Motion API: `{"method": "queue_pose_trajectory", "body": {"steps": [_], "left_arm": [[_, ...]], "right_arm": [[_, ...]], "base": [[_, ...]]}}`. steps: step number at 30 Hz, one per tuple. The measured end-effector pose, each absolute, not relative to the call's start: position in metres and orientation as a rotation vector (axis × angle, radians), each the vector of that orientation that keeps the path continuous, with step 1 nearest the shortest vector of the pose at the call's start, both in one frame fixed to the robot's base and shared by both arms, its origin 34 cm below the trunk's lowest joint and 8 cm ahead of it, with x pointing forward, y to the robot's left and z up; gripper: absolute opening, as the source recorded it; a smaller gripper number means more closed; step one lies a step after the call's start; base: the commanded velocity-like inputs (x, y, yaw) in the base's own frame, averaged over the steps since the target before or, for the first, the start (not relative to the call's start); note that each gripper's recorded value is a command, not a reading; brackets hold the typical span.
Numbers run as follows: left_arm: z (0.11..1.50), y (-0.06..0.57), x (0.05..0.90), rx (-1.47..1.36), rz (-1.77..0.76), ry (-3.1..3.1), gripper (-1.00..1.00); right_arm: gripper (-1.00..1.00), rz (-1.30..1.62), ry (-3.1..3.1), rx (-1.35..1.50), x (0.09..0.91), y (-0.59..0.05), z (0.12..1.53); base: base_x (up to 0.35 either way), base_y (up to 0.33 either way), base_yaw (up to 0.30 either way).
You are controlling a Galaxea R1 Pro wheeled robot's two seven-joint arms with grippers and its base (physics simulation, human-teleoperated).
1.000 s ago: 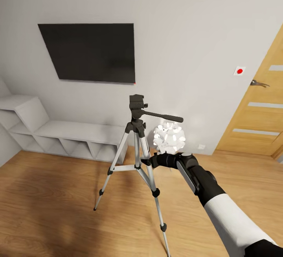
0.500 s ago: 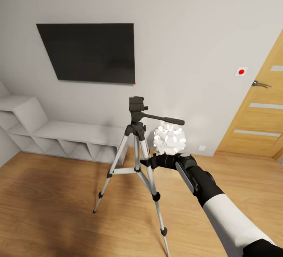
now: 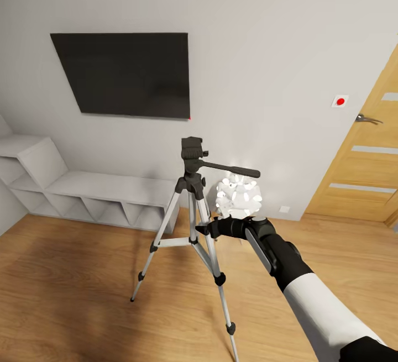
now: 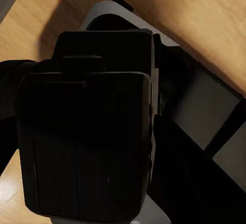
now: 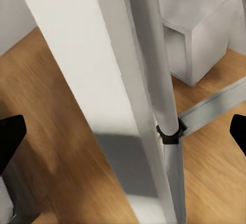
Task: Attach the digital camera to the camera tripod in the bedroom.
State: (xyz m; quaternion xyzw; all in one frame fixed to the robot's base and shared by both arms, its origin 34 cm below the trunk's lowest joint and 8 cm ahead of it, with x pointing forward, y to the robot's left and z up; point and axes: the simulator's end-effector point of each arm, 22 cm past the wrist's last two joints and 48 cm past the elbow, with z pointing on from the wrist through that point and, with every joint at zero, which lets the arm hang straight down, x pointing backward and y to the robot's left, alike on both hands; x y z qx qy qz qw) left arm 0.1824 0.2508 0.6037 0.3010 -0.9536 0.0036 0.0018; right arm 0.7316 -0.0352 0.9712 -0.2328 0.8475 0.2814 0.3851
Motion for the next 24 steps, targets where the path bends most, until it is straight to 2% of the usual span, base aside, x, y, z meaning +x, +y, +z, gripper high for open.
{"method": "queue_pose_trajectory", "body": {"steps": [12,24], "left_arm": [[0.6037,0.2502,0.1828,0.945,0.016,-2.993,-1.00],[0.6037,0.2503,0.1828,0.945,0.016,-2.993,-1.00]], "right_arm": [[1.00,0.724,2.155,-0.594,0.7309,-0.0312,0.9726],[1.00,0.724,2.155,-0.596,0.7307,-0.0309,0.9725]], "base": [[0.062,0.000,0.000],[0.005,0.000,0.000]]}}
